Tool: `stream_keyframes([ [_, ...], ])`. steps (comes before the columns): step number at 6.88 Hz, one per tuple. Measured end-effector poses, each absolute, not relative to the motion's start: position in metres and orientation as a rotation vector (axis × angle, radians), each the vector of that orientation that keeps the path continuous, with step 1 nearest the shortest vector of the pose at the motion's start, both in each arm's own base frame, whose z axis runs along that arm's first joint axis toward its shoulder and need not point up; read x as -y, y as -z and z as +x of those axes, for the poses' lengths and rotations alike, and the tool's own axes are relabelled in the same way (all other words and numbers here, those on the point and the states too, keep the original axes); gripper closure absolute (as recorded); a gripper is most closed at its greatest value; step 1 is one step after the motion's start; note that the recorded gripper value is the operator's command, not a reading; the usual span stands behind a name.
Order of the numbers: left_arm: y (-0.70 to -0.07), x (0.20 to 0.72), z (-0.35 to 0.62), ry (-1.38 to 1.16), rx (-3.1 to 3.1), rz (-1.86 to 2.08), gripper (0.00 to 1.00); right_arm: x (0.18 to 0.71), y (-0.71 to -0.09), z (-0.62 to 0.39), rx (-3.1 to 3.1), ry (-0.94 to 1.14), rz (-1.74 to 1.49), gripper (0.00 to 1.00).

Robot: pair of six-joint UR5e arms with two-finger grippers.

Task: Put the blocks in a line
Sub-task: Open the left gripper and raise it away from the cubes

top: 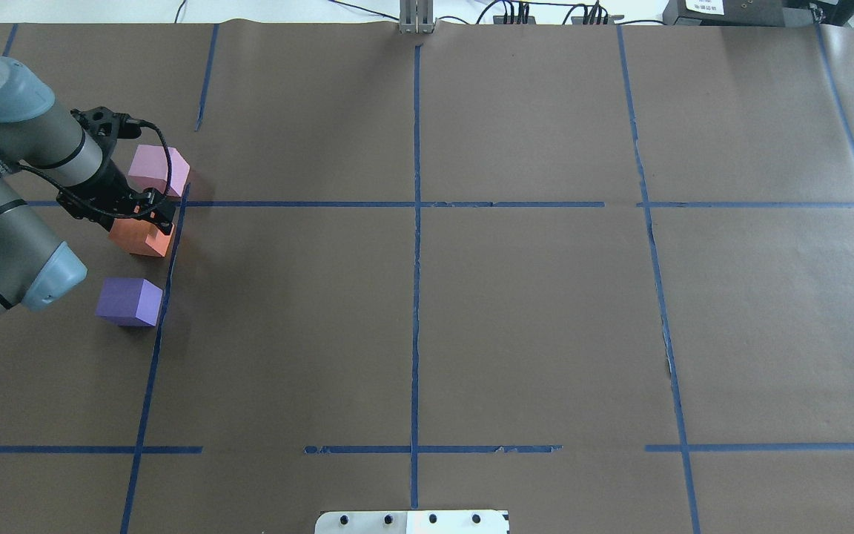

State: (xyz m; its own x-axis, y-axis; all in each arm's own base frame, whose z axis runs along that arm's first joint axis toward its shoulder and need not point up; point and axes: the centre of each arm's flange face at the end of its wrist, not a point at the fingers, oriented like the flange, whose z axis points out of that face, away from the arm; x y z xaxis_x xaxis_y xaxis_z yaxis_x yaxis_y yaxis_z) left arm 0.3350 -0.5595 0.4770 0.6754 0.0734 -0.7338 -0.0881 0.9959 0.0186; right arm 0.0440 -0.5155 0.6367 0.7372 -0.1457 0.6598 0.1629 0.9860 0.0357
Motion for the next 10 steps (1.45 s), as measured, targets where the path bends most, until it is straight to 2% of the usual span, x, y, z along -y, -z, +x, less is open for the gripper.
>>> stream_keyframes([
  [5,-0.441,0.553,0.289,-0.057,-0.821,0.029,0.0,0.515,-0.637,0.044,0.722,0.169,-0.025,0.0],
  [7,-0.426,0.565,0.234,-0.024,-0.812,0.077,0.0,0.515,-0.637,0.044,0.722,0.169,-0.025,0.0],
  [10,-0.481,0.578,0.099,-0.068,-0.744,0.173,0.0,0.515,-0.637,0.044,0.722,0.169,-0.025,0.0],
])
